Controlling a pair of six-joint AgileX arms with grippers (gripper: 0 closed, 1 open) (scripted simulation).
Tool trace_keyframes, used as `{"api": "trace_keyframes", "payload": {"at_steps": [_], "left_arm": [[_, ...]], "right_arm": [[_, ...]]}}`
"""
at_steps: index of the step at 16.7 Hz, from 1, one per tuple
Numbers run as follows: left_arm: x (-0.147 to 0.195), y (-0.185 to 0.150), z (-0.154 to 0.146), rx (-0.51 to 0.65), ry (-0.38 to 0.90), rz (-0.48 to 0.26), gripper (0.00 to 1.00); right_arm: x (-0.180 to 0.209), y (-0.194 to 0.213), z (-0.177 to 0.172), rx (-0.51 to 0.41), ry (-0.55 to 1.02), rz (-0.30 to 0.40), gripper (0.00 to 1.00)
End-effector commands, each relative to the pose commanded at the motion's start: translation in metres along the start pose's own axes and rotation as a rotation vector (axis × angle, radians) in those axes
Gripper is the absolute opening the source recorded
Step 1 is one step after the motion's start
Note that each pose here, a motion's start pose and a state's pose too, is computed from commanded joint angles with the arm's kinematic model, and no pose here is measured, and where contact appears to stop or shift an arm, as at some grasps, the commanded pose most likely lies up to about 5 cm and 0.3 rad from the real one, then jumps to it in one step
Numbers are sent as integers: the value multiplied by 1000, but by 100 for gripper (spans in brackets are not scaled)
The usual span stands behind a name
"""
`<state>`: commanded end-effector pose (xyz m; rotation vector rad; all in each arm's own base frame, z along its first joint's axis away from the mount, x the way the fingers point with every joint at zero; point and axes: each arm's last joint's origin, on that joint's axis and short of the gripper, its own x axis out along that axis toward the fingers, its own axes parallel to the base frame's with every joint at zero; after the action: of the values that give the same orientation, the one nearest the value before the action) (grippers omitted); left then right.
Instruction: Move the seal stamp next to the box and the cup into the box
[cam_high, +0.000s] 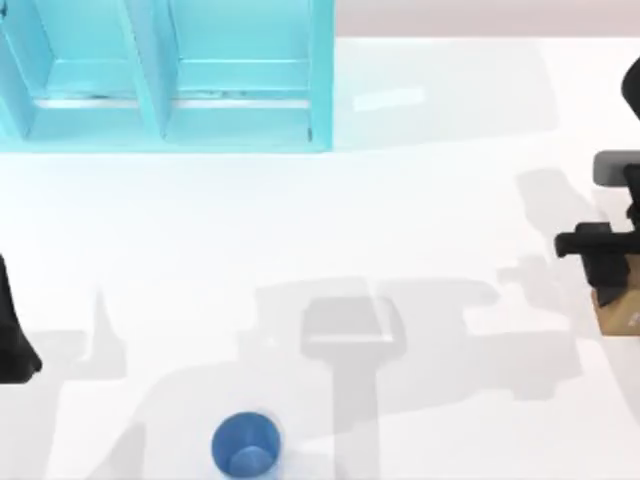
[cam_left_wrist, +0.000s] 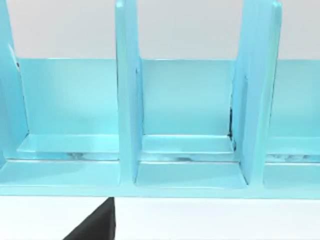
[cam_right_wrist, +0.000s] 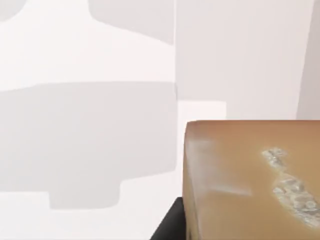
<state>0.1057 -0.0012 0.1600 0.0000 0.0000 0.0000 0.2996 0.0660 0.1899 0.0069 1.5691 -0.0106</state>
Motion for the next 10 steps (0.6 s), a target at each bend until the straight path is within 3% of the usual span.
{"api": "trace_keyframes", "payload": {"at_steps": [3,10], "left_arm": [[0,0,0,0,0,0,100],[0,0,0,0,0,0,100]], "right_arm": [[0,0,0,0,0,0,0],[0,0,0,0,0,0,53]]}}
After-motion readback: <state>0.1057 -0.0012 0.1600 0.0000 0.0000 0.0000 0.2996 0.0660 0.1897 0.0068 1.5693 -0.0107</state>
